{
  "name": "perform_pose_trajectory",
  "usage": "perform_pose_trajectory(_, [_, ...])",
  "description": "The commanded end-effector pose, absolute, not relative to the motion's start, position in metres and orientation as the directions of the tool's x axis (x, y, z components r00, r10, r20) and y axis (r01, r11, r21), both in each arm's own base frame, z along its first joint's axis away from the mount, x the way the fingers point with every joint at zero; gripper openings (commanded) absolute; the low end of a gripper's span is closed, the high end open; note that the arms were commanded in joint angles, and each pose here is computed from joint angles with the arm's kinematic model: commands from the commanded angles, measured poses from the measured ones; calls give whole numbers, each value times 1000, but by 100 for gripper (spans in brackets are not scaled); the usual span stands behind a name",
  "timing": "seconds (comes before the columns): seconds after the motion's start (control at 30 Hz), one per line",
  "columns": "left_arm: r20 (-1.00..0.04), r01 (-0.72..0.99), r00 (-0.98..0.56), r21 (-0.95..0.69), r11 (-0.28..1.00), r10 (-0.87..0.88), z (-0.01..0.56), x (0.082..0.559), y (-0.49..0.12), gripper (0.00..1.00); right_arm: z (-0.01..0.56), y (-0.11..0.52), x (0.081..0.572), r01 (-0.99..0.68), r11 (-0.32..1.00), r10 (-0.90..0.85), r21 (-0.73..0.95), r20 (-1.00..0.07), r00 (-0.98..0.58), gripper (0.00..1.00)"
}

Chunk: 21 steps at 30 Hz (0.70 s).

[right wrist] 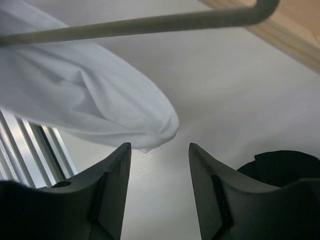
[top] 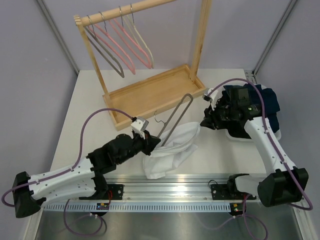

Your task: Remove the skirt from the hanger

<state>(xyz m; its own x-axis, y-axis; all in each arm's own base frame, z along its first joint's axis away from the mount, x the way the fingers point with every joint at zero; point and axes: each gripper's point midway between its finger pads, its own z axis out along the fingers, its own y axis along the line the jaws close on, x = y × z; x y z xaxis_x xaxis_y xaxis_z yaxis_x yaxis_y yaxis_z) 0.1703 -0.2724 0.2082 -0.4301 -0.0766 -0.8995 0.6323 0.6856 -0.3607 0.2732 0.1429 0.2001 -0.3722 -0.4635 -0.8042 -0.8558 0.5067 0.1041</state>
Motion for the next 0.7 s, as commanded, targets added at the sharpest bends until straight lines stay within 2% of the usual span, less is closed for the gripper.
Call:
perform_pose_trajectory(0.0, [-925,740,-368,-355,571,-97,232,169,-292,0,238,137,257,-938,317,-582,-138,-809,-78,59])
perform_pose_trajectory(0.03, [-927,759,-371,-337,557,-55,224,167,-297,0,243,136,243,-954,270,-598,-130,-799,-61,64])
perform_pose_trajectory(0.1, [-939,824,-343,-285,490,30,215,157,-305,0,252,140,235,-969,143,-607,-203,-791,76,73])
perform_pose_trajectory(0.13, [-942,847,-325,-252,468,81,206,155,-308,0,253,140,221,-982,90,-613,-163,-787,74,75])
perform_pose_trajectory(0.17, [-943,876,-316,-245,416,109,204,147,-313,0,257,144,217,-970,-21,-594,-240,-778,206,78])
perform_pose_trajectory(0.23, [-945,900,-285,-205,385,161,197,145,-317,0,260,148,206,-964,-105,-570,-242,-780,258,82])
perform_pose_trajectory(0.27, [-947,907,-272,-193,374,173,196,144,-318,0,264,152,206,-942,-159,-544,-294,-770,332,82])
perform_pose_trajectory(0.37, [-952,919,-225,-136,371,207,194,147,-316,0,266,163,202,-926,-224,-543,-305,-749,379,84])
perform_pose_trajectory(0.5, [-947,919,-197,-88,384,254,191,151,-310,0,245,177,183,-920,-339,-581,-199,-725,371,83])
perform_pose_trajectory(0.53, [-949,919,-189,-79,387,255,194,152,-309,0,236,180,177,-927,-350,-599,-137,-728,334,82])
perform_pose_trajectory(0.67, [-952,919,-175,-68,387,251,198,153,-309,0,211,192,172,-926,-366,-637,-88,-702,318,78])
